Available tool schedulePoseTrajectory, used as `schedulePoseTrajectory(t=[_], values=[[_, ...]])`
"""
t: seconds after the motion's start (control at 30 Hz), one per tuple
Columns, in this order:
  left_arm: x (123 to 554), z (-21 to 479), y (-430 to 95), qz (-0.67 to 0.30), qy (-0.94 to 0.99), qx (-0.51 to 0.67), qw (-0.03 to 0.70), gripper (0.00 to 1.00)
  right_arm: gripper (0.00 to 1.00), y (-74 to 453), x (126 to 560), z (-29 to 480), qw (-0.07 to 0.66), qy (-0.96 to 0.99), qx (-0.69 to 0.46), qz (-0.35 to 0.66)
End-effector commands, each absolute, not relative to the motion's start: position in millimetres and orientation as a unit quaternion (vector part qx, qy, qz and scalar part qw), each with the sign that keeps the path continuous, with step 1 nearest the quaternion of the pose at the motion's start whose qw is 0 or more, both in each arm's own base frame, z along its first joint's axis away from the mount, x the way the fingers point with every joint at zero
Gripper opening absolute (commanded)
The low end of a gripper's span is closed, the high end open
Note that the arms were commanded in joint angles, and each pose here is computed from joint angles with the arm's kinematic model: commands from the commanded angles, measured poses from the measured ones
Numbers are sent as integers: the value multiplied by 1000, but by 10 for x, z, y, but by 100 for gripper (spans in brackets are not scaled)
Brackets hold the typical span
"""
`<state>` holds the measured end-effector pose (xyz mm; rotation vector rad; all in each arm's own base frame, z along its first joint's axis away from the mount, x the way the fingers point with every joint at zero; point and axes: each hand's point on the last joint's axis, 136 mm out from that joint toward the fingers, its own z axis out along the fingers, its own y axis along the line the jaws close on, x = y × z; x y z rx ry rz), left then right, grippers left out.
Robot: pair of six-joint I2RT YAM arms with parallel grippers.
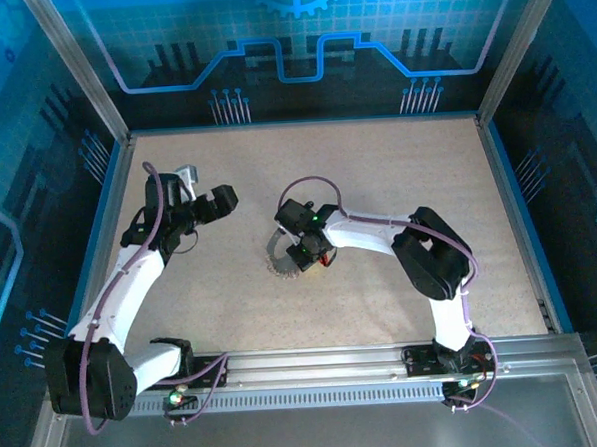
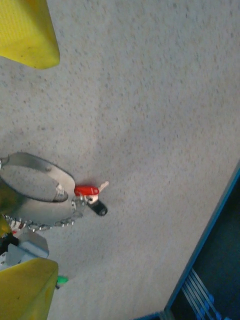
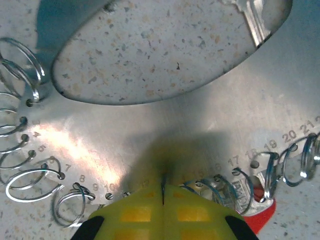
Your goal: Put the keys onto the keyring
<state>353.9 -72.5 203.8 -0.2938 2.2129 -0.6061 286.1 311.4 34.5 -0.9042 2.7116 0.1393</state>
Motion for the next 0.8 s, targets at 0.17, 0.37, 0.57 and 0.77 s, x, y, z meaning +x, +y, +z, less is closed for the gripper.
schedulePoseTrajectory(t=[0.17,0.37,0.57,0.77], values=[[3329,2505,-1319,-346,778,79,518,88,0,3084,2911,1172,227,898,-366,86],[2864,2600,-1880,-370,703,272,543,83,0,3119,2813,1618,285,852,-419,133],[2535,2538,-2100,-353,654,393,542,64,0,3105,2637,2000,315,813,-456,180],[2414,2448,-2197,-355,646,432,520,61,0,3087,2467,2333,353,775,-467,238]])
